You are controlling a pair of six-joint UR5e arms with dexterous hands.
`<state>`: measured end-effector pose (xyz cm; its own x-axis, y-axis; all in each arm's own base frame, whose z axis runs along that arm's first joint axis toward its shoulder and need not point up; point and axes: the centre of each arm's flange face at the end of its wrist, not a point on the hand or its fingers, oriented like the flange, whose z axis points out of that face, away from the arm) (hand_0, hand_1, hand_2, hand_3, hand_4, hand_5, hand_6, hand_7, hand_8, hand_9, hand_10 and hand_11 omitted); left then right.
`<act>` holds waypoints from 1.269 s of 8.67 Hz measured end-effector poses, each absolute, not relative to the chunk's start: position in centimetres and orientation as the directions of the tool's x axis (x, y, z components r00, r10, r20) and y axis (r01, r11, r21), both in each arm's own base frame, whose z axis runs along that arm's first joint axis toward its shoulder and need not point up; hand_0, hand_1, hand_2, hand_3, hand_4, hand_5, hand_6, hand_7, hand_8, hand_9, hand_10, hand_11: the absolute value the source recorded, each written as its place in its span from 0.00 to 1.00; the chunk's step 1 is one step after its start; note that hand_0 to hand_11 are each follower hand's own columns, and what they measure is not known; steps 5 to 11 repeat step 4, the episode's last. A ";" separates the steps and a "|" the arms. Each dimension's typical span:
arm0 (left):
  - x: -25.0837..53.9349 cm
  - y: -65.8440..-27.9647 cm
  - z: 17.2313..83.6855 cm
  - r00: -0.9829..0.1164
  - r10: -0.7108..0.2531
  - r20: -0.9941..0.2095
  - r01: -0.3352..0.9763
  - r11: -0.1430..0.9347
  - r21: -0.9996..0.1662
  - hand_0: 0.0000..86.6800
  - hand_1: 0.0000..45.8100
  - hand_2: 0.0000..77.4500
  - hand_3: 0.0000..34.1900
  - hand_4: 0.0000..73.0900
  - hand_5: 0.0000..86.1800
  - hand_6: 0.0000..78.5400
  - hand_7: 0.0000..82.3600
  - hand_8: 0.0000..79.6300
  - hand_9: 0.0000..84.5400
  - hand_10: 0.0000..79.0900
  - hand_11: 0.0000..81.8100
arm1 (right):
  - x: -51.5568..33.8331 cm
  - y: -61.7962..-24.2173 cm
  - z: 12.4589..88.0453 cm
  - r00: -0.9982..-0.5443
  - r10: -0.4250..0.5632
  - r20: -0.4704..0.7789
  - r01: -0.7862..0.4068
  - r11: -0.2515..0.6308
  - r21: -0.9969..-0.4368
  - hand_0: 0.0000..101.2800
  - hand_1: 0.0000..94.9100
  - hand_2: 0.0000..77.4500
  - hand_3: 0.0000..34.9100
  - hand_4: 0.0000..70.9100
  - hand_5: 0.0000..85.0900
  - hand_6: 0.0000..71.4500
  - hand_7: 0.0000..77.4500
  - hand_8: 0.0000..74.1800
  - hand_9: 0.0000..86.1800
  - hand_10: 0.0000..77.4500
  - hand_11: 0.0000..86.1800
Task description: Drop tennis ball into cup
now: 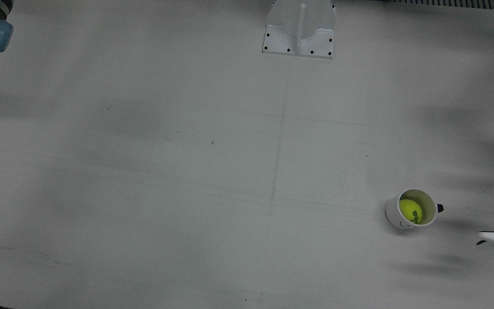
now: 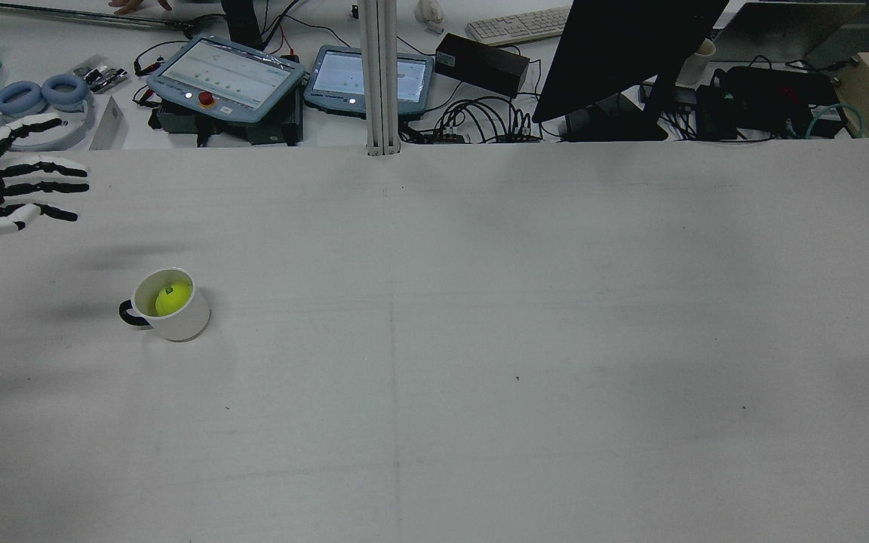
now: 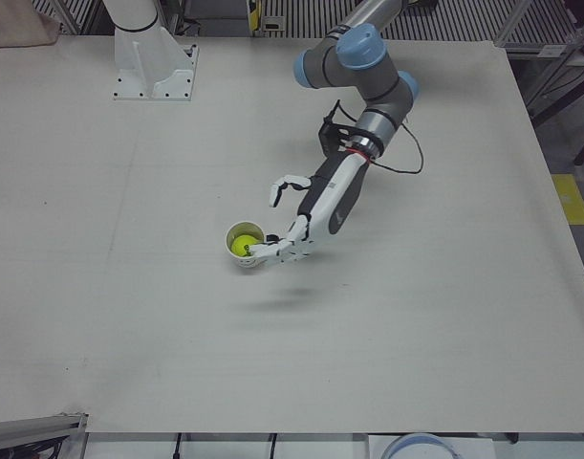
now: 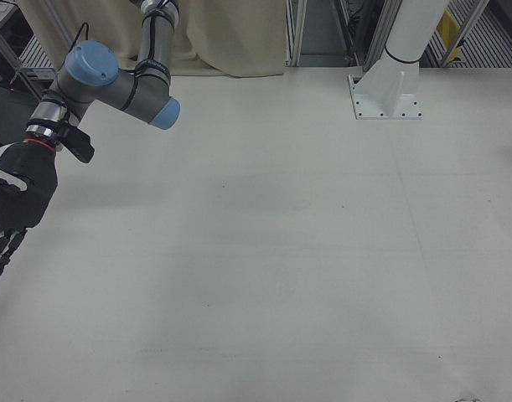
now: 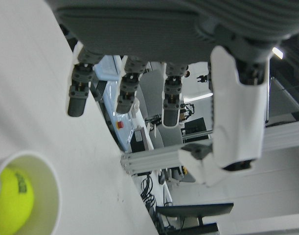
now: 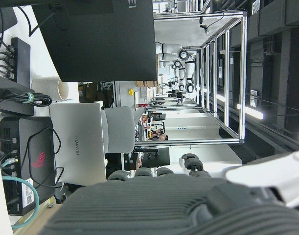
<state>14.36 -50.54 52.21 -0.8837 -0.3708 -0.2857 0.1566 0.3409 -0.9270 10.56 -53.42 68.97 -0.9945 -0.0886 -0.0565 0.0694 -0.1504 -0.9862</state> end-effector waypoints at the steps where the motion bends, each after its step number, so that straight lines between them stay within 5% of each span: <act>1: 8.9 -51.1 53.4 -0.916 -0.304 -0.262 0.167 0.304 -0.938 0.90 0.52 0.66 0.86 0.01 0.26 0.47 0.30 0.35 0.18 0.23 0.37 | 10.6 -53.4 69.0 -0.994 -0.088 -0.056 0.069 -0.151 -0.986 0.00 0.01 0.01 0.00 0.00 0.00 0.00 0.01 0.00 0.00 0.00 0.01; 2: 3.1 -51.3 54.8 -0.940 -0.230 -0.253 0.189 0.266 -0.945 0.92 0.52 0.68 0.86 0.01 0.26 0.42 0.33 0.35 0.19 0.24 0.39 | 10.6 -53.4 69.0 -0.994 -0.089 -0.056 0.069 -0.151 -0.986 0.00 0.01 0.01 0.00 0.00 0.00 0.00 0.01 0.00 0.00 0.00 0.01; 3: -1.4 -51.2 56.3 -0.953 -0.167 -0.253 0.211 0.230 -0.950 0.92 0.52 0.68 0.86 0.01 0.28 0.55 0.34 0.36 0.19 0.26 0.40 | 10.6 -53.4 69.0 -0.994 -0.089 -0.056 0.069 -0.152 -0.986 0.00 0.01 0.01 0.00 0.00 0.00 0.00 0.01 0.00 0.00 0.00 0.01; 4: -4.5 -50.9 57.4 -0.960 -0.121 -0.254 0.226 0.204 -0.952 0.92 0.52 0.68 0.86 0.01 0.28 0.55 0.34 0.36 0.19 0.26 0.40 | 10.6 -53.4 69.0 -0.994 -0.089 -0.056 0.069 -0.152 -0.986 0.00 0.01 0.01 0.00 0.00 0.00 0.00 0.01 0.00 0.00 0.00 0.01; 11: -4.5 -50.9 57.4 -0.960 -0.121 -0.254 0.226 0.204 -0.952 0.92 0.52 0.68 0.86 0.01 0.28 0.55 0.34 0.36 0.19 0.26 0.40 | 10.6 -53.4 69.0 -0.994 -0.089 -0.056 0.069 -0.152 -0.986 0.00 0.01 0.01 0.00 0.00 0.00 0.00 0.01 0.00 0.00 0.00 0.01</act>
